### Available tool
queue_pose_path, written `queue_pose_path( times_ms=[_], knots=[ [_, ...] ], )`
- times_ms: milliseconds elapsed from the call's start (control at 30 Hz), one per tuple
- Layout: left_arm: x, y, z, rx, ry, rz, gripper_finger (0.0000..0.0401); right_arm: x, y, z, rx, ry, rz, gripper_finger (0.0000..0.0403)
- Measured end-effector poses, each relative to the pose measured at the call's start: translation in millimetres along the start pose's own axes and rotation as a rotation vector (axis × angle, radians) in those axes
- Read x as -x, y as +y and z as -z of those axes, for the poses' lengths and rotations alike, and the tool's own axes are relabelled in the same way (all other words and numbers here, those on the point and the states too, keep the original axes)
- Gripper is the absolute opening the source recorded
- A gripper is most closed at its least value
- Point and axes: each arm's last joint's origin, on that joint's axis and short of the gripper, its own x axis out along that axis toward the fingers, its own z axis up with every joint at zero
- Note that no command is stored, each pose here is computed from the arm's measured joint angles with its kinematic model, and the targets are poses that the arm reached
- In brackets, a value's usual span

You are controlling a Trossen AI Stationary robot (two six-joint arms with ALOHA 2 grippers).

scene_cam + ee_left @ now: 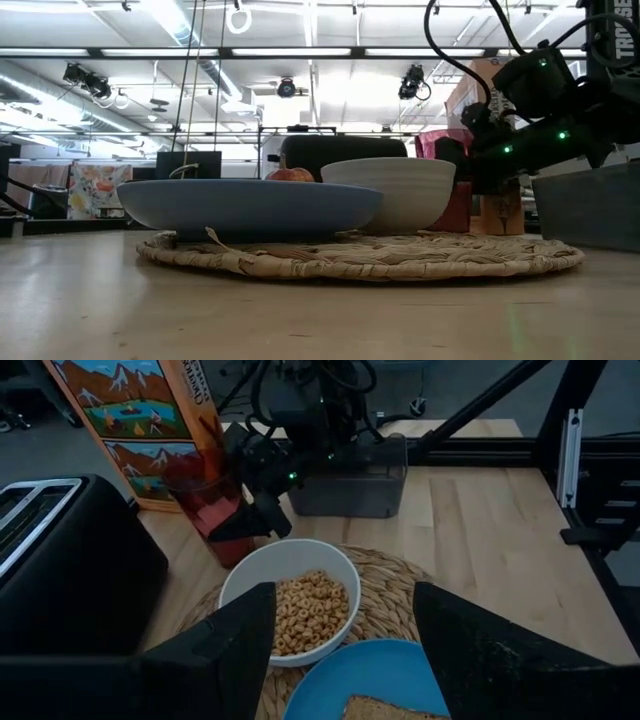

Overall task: Arrange a breakfast setting
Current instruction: Put the red cup to the top right of the brown table mat

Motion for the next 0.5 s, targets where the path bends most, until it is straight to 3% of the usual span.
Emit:
queue_pose_path(
  times_ms=[500],
  knots=[
    [0.5, -0.8, 0.8, 0.001, 0.005, 0.003, 0.0242, 0.1, 0.6, 2.6, -0.011, 0.033, -0.04, 0.0399]
  ],
)
